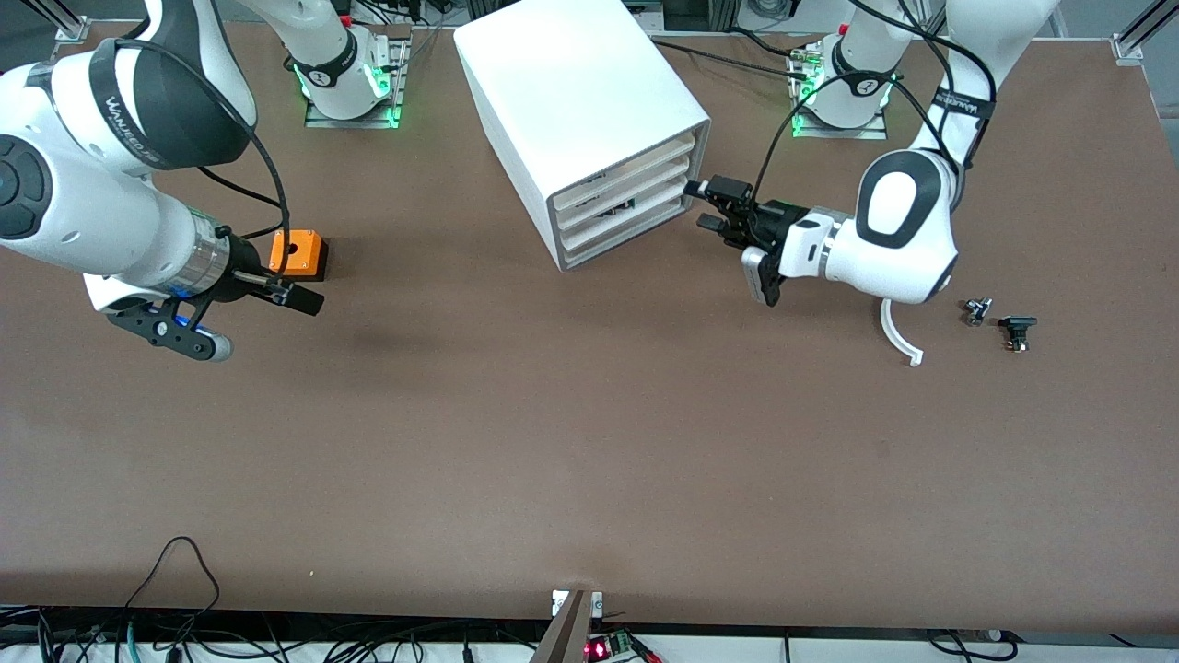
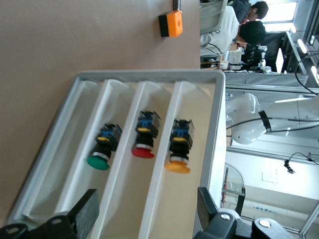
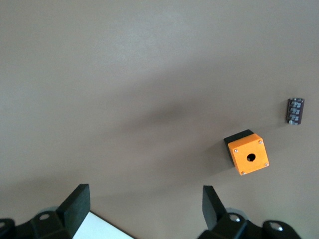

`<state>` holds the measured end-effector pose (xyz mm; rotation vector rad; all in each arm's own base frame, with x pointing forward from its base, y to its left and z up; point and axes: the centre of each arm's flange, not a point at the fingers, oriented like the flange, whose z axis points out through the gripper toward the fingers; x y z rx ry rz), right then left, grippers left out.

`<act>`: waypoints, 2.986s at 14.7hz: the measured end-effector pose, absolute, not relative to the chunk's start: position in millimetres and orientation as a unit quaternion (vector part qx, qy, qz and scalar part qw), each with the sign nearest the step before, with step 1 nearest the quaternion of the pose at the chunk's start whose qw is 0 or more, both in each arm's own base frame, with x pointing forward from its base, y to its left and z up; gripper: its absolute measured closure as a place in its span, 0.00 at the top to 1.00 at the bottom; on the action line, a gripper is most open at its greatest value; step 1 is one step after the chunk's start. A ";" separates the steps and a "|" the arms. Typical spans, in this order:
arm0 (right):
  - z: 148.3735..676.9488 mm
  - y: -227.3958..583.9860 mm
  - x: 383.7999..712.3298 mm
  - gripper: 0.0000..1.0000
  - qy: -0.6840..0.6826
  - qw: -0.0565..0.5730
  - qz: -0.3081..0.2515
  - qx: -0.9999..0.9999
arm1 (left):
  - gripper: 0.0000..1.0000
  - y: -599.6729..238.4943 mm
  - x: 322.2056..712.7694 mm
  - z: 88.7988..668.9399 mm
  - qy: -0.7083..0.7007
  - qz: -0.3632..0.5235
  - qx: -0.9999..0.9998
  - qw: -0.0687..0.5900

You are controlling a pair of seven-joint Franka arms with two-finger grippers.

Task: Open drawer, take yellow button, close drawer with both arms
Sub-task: 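Pull the drawer open with the left gripper while the right gripper approaches it, then grasp the yellow button with the right gripper while the left gripper withdraws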

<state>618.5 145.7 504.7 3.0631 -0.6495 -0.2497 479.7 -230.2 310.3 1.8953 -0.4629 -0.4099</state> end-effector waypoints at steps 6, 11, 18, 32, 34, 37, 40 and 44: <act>508.4 182.3 613.6 1.00 -0.258 -0.001 -0.061 0.964 | 0.80 -228.1 428.3 276.8 -0.184 -0.140 0.762 0.605; 515.5 205.6 611.5 1.00 -0.290 -0.009 -0.044 0.956 | 0.67 -248.6 398.7 261.0 -0.174 -0.138 0.743 0.632; 517.9 232.5 612.9 1.00 -0.321 -0.011 -0.037 0.946 | 0.51 -253.6 383.1 250.1 -0.169 -0.144 0.745 0.629; 539.6 340.6 605.3 1.00 -0.441 -0.046 -0.007 0.896 | 0.09 -257.8 379.6 245.6 -0.168 -0.141 0.752 0.621; 535.3 360.1 604.9 1.00 -0.457 -0.054 -0.003 0.888 | 0.09 -239.5 396.6 247.8 -0.170 -0.128 0.759 0.615; 533.1 385.8 598.5 1.00 -0.477 -0.069 0.002 0.876 | 0.09 -206.0 442.0 251.9 -0.182 -0.107 0.768 0.605; 534.5 416.3 585.5 1.00 -0.499 -0.089 0.007 0.862 | 0.09 -171.4 490.3 252.9 -0.186 -0.092 0.772 0.601; 530.7 464.1 566.0 1.00 -0.529 -0.128 0.012 0.839 | 0.14 -161.9 507.5 249.0 -0.184 -0.091 0.774 0.599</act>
